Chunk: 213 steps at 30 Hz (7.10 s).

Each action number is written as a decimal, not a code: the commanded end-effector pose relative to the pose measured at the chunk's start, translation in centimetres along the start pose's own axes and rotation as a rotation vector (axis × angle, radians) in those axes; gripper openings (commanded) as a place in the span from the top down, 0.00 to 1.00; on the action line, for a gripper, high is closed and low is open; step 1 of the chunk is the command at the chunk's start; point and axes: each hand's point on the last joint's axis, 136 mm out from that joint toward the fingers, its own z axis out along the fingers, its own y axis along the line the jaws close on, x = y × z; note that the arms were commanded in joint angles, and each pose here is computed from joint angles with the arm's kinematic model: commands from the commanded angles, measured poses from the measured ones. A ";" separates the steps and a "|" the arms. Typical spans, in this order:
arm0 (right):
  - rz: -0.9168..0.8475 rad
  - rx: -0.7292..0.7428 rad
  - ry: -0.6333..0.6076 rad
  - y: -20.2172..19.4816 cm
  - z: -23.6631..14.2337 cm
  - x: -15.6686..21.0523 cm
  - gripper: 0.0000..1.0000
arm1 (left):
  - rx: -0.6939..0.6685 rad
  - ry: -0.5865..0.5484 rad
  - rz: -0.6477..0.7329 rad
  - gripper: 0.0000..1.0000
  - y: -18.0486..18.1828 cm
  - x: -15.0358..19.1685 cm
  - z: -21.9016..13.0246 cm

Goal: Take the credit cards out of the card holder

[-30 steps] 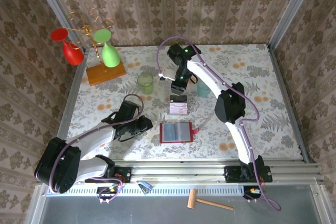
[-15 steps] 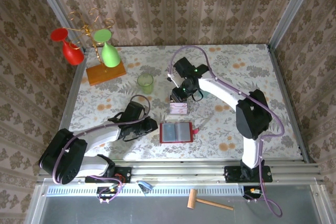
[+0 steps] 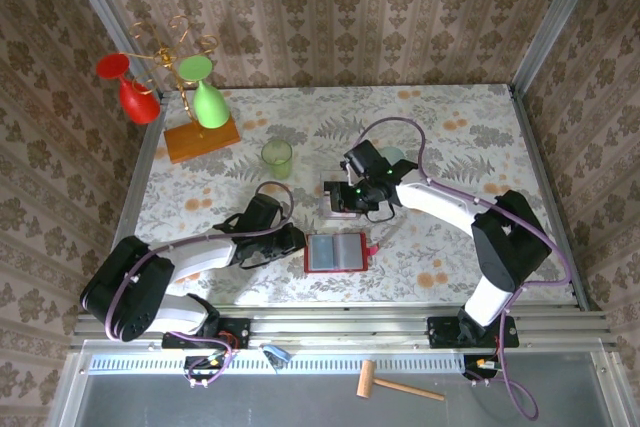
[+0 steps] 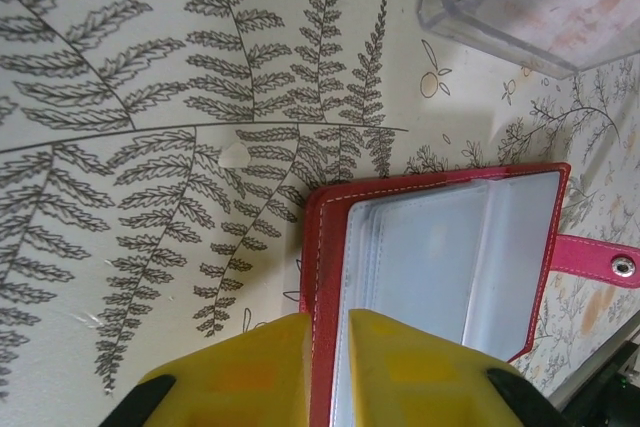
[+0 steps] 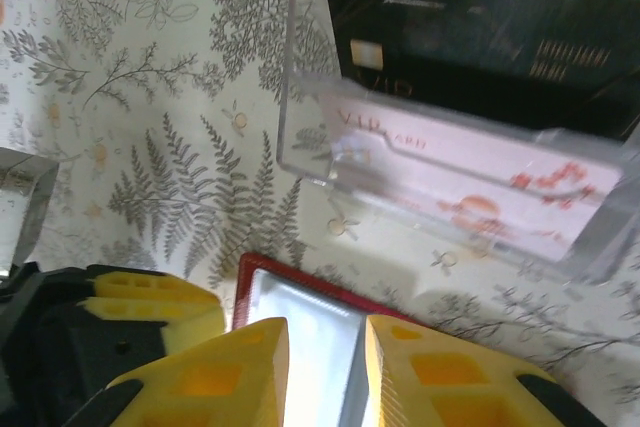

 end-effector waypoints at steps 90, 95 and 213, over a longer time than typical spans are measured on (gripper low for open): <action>0.207 -0.101 0.277 -1.1 5.2 10.6 0.68 | -0.055 0.061 -0.029 0.94 1.0 1.8 1.5; 0.205 -0.131 0.266 -1.0 5.3 10.6 0.68 | -0.043 0.037 -0.016 0.92 -0.1 1.1 0.6; 0.335 0.024 -0.072 -9.9 -6.6 11.6 0.58 | 0.206 0.183 0.135 0.55 -12.2 2.0 4.5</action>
